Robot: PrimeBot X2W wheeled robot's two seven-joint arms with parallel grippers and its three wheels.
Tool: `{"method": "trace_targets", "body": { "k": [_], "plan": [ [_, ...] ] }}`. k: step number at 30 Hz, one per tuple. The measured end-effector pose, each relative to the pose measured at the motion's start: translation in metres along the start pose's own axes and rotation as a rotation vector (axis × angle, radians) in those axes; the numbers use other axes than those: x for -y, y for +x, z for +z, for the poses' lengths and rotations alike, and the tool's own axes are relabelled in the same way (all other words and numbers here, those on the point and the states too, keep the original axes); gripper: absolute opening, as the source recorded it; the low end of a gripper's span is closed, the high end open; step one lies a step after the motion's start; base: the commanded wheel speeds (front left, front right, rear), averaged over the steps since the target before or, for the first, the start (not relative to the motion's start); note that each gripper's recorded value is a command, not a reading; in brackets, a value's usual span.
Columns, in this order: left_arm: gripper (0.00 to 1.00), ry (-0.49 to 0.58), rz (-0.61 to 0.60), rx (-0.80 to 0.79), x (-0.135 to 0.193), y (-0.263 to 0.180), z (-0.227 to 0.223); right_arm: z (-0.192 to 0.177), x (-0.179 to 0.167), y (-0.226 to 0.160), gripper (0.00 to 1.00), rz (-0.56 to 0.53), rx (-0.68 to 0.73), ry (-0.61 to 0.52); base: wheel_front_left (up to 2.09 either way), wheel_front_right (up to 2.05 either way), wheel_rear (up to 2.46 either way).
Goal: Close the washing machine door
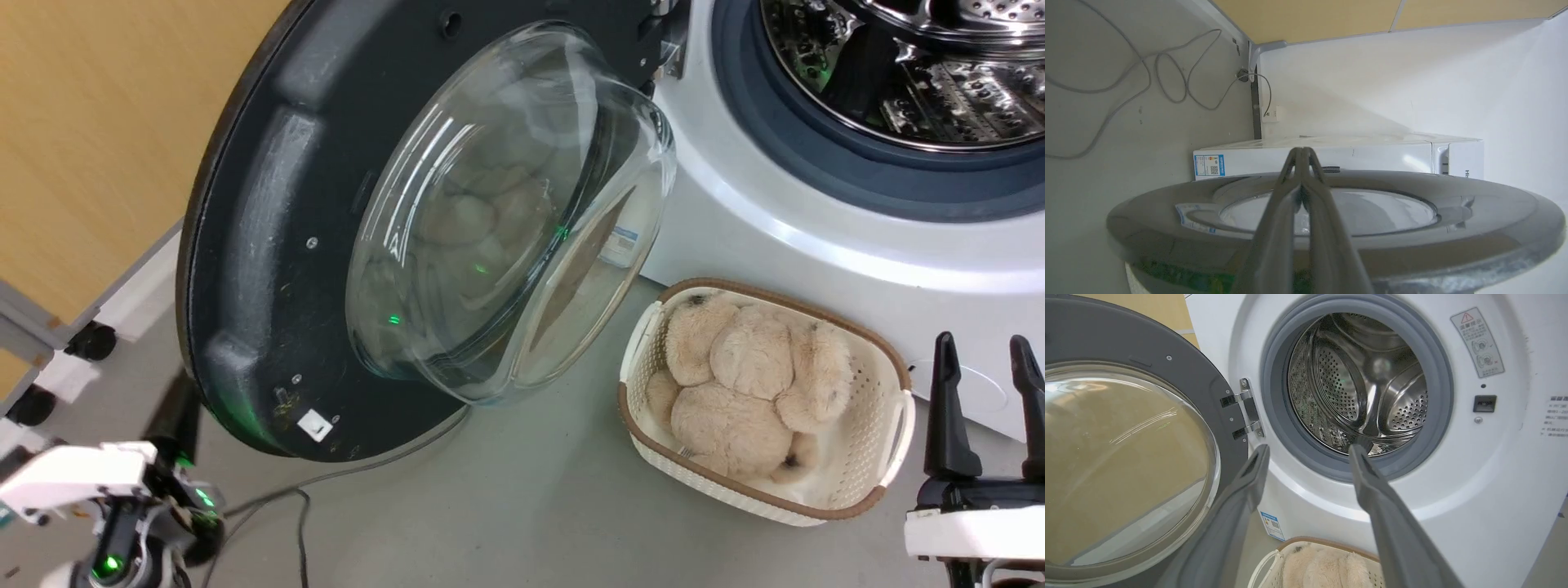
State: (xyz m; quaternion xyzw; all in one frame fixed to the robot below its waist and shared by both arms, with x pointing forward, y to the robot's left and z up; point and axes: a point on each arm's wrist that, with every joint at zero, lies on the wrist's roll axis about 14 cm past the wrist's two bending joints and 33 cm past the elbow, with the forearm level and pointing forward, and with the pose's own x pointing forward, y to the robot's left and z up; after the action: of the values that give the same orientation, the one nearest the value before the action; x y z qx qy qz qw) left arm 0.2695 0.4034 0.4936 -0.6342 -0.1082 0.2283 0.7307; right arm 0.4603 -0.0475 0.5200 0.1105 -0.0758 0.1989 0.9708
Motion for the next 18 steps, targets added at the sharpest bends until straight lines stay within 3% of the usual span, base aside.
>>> {"method": "trace_targets", "body": {
  "k": [10,18],
  "plan": [
    [0.0,-0.033,-0.005,-0.219,-0.006,-0.02,-0.052,0.005,-0.001,0.003,1.0,0.0,0.02,0.014,0.0,0.0,0.0],
    [0.0,0.002,-0.039,-0.391,0.001,-0.044,-0.091,0.011,-0.002,0.003,1.0,-0.001,0.032,0.016,0.0,0.0,0.0]
  ]
}}
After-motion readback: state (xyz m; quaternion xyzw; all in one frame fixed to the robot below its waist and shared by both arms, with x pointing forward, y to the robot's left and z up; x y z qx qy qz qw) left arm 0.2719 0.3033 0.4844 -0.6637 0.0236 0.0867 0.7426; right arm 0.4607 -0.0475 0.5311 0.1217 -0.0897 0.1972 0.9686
